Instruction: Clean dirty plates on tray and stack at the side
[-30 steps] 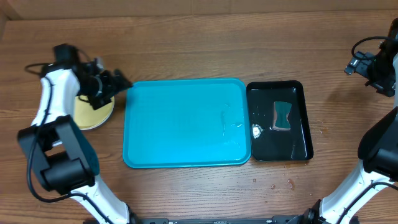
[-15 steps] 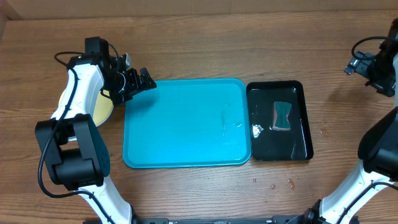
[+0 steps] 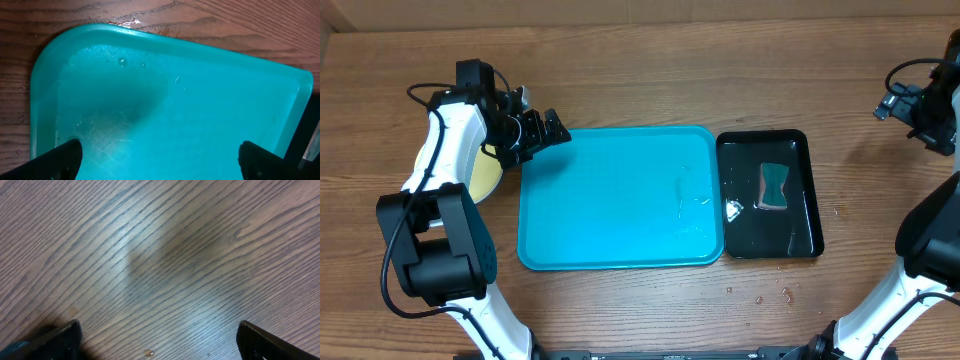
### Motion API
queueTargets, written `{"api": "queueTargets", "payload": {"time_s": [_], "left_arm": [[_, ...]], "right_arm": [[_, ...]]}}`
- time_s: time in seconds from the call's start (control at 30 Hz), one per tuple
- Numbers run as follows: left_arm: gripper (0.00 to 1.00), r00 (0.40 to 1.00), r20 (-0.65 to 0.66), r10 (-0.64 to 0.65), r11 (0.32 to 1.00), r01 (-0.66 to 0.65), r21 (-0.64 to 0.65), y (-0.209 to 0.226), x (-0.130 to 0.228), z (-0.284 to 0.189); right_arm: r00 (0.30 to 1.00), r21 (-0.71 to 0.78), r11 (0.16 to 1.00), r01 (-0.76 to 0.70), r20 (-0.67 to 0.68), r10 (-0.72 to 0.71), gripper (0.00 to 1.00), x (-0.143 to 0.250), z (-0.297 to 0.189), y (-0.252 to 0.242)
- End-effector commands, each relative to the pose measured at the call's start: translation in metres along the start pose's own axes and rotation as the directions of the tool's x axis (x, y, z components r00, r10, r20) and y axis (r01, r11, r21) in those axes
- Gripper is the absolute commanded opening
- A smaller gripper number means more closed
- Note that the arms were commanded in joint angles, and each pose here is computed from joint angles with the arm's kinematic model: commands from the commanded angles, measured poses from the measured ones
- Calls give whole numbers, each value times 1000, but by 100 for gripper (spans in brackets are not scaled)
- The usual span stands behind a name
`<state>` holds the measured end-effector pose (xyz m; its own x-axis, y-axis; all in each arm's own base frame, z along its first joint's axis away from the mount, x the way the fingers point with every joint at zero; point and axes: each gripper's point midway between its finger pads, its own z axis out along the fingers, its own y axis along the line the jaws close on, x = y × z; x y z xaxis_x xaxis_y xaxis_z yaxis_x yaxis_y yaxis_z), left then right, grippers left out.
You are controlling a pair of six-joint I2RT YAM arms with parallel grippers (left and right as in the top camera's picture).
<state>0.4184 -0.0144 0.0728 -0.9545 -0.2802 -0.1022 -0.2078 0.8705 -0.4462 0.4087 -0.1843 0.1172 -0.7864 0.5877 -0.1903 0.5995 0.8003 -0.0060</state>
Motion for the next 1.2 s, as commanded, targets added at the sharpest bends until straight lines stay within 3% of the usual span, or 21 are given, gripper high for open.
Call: {"api": "queueTargets", "payload": {"time_s": [0.0, 0.63, 0.93, 1.17], "left_arm": [[100, 1000, -6, 15, 1000, -15, 15, -3, 1, 2], [100, 1000, -6, 15, 1000, -15, 15, -3, 1, 2], [100, 1000, -6, 15, 1000, -15, 15, -3, 1, 2], [100, 1000, -6, 15, 1000, -15, 15, -3, 1, 2]], "right_arm": [[999, -5, 1000, -6, 48, 7, 100, -8, -16, 0], [997, -14, 1000, -4, 80, 5, 100, -9, -30, 1], [951, -72, 997, -6, 308, 28, 100, -8, -134, -4], [822, -149, 988, 43, 567, 50, 100, 29, -260, -7]]}}
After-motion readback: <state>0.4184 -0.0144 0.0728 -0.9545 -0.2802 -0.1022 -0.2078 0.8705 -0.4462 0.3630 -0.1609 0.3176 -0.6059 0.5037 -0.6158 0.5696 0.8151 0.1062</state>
